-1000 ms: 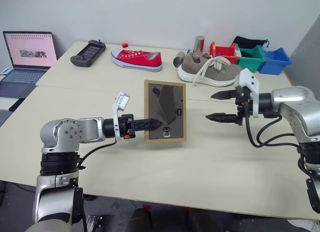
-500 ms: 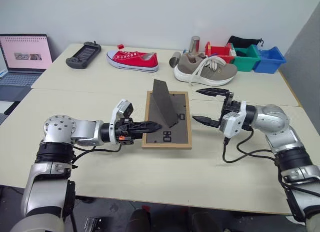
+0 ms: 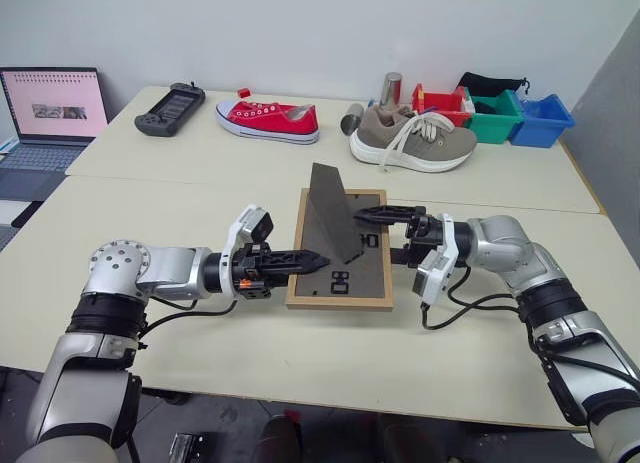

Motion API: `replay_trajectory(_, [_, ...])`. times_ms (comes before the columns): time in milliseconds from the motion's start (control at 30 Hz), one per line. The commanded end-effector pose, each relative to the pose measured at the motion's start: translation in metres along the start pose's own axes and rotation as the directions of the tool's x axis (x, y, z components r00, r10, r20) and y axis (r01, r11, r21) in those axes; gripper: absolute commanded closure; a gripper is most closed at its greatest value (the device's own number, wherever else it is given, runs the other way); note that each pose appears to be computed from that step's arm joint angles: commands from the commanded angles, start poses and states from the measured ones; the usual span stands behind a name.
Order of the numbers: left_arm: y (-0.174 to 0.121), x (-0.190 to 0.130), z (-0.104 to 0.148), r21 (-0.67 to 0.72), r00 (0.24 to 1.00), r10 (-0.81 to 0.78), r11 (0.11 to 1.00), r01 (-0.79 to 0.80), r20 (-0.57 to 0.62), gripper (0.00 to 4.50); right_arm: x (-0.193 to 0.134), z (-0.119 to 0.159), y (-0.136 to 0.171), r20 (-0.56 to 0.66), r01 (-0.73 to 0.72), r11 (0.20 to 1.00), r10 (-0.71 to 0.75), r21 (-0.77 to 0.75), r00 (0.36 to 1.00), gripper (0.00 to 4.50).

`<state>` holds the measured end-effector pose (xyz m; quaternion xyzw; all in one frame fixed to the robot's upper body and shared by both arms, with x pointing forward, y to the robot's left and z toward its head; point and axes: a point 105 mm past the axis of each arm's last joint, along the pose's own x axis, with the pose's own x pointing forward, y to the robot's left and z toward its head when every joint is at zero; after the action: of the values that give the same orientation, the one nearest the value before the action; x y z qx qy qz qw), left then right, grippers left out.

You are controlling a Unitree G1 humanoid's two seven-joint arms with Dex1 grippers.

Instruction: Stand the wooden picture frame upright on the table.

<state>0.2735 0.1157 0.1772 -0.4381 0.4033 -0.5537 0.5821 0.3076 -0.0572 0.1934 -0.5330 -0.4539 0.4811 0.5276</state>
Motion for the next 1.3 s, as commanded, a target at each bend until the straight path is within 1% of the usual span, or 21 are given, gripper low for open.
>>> replay_trajectory(33, [-0.011, -0.001, -0.001, 0.046, 1.000, -0.031, 0.998, 0.031, -0.001, 3.19, 0.002, 0.001, -0.018, 0.019, 0.050, 0.997, -0.049, -0.062, 0.999, 2.54])
replay_trajectory(100, [-0.010, -0.001, -0.002, 0.050, 1.000, -0.018, 0.999, 0.018, 0.003, 3.19, 0.001, 0.001, -0.020, 0.019, 0.059, 0.996, -0.058, -0.069, 0.998, 2.77])
replay_trajectory(133, [-0.009, -0.002, -0.002, 0.052, 1.000, -0.014, 0.999, 0.014, 0.005, 3.19, 0.001, 0.001, -0.020, 0.018, 0.061, 0.996, -0.060, -0.072, 0.998, 2.80])
replay_trajectory(267, [-0.009, 0.000, -0.003, 0.093, 1.000, 0.012, 0.996, -0.014, 0.022, 3.19, -0.002, 0.000, -0.022, 0.015, 0.075, 0.993, -0.074, -0.086, 0.997, 2.88])
replay_trajectory(367, [-0.010, 0.003, 0.000, 0.145, 0.997, 0.034, 0.988, -0.045, 0.074, 3.19, -0.004, 0.001, -0.024, 0.016, 0.087, 0.992, -0.086, -0.095, 0.996, 2.88])
replay_trajectory(433, [-0.012, 0.003, 0.000, 0.163, 0.995, 0.027, 0.986, -0.042, 0.095, 2.51, -0.004, 0.002, -0.023, 0.018, 0.088, 0.991, -0.087, -0.097, 0.996, 2.88])
replay_trajectory(467, [-0.013, 0.002, -0.001, 0.173, 0.996, 0.030, 0.984, -0.045, 0.089, 2.38, -0.004, 0.002, -0.023, 0.019, 0.088, 0.991, -0.086, -0.096, 0.996, 2.89])
replay_trajectory(533, [-0.016, 0.000, -0.002, 0.191, 0.996, 0.046, 0.980, -0.061, 0.083, 1.88, -0.005, 0.003, -0.022, 0.019, 0.088, 0.992, -0.086, -0.095, 0.996, 3.15])
replay_trajectory(633, [-0.019, -0.006, 0.000, 0.213, 0.993, 0.073, 0.973, -0.091, 0.091, 1.33, -0.007, 0.002, -0.021, 0.013, 0.091, 0.992, -0.090, -0.091, 0.996, 3.17])
replay_trajectory(667, [-0.020, -0.008, 0.001, 0.218, 0.992, 0.080, 0.971, -0.099, 0.095, 1.22, -0.007, 0.002, -0.021, 0.012, 0.093, 0.992, -0.092, -0.090, 0.996, 3.17])
replay_trajectory(800, [-0.023, -0.013, 0.000, 0.253, 0.989, 0.117, 0.958, -0.135, 0.086, 0.23, -0.009, 0.000, -0.021, -0.005, 0.107, 0.992, -0.108, -0.064, 0.994, 3.17])
replay_trajectory(833, [-0.023, -0.013, -0.001, 0.263, 0.988, 0.130, 0.953, -0.148, 0.083, 0.03, -0.010, -0.001, -0.021, -0.010, 0.111, 0.992, -0.112, -0.055, 0.994, 3.17])
replay_trajectory(900, [-0.021, -0.021, -0.001, 0.319, 0.975, 0.199, 0.922, -0.220, 0.097, 0.00, -0.013, -0.004, -0.020, -0.032, 0.121, 0.993, -0.122, -0.013, 0.992, 3.17])
replay_trajectory(967, [-0.016, -0.035, 0.018, 0.414, 0.923, 0.317, 0.827, -0.381, 0.216, 0.00, -0.017, -0.008, -0.017, -0.066, 0.136, 0.989, -0.132, 0.059, 0.989, 3.17])
replay_trajectory(1000, [-0.015, -0.040, 0.023, 0.464, 0.899, 0.364, 0.770, -0.438, 0.246, 0.00, -0.019, -0.011, -0.016, -0.090, 0.142, 0.984, -0.132, 0.106, 0.987, 3.17])
replay_trajectory(1033, [-0.021, -0.041, 0.027, 0.530, 0.887, 0.377, 0.711, -0.462, 0.267, 0.00, -0.020, -0.018, -0.016, -0.139, 0.173, 0.968, -0.149, 0.183, 0.979, 3.17])
replay_trajectory(1100, [-0.026, -0.043, 0.035, 0.634, 0.854, 0.417, 0.579, -0.513, 0.310, 0.00, -0.020, -0.024, -0.016, -0.189, 0.209, 0.922, -0.153, 0.325, 0.970, 3.17])
replay_trajectory(1133, [-0.032, -0.043, 0.042, 0.683, 0.841, 0.408, 0.501, -0.531, 0.354, 0.00, -0.019, -0.029, -0.018, -0.216, 0.244, 0.873, -0.164, 0.422, 0.962, 3.17])
replay_trajectory(1200, [-0.037, -0.046, 0.053, 0.755, 0.800, 0.418, 0.319, -0.573, 0.430, 0.00, -0.016, -0.041, -0.022, -0.263, 0.297, 0.721, -0.163, 0.627, 0.951, 3.17])
replay_trajectory(1233, [-0.040, -0.047, 0.057, 0.775, 0.790, 0.407, 0.253, -0.579, 0.458, 0.00, -0.016, -0.047, -0.023, -0.279, 0.315, 0.644, -0.161, 0.697, 0.947, 3.17])
replay_trajectory(1300, [-0.046, -0.050, 0.063, 0.785, 0.775, 0.354, 0.152, -0.600, 0.524, 0.00, -0.014, -0.055, -0.025, -0.301, 0.332, 0.518, -0.146, 0.789, 0.943, 3.17])
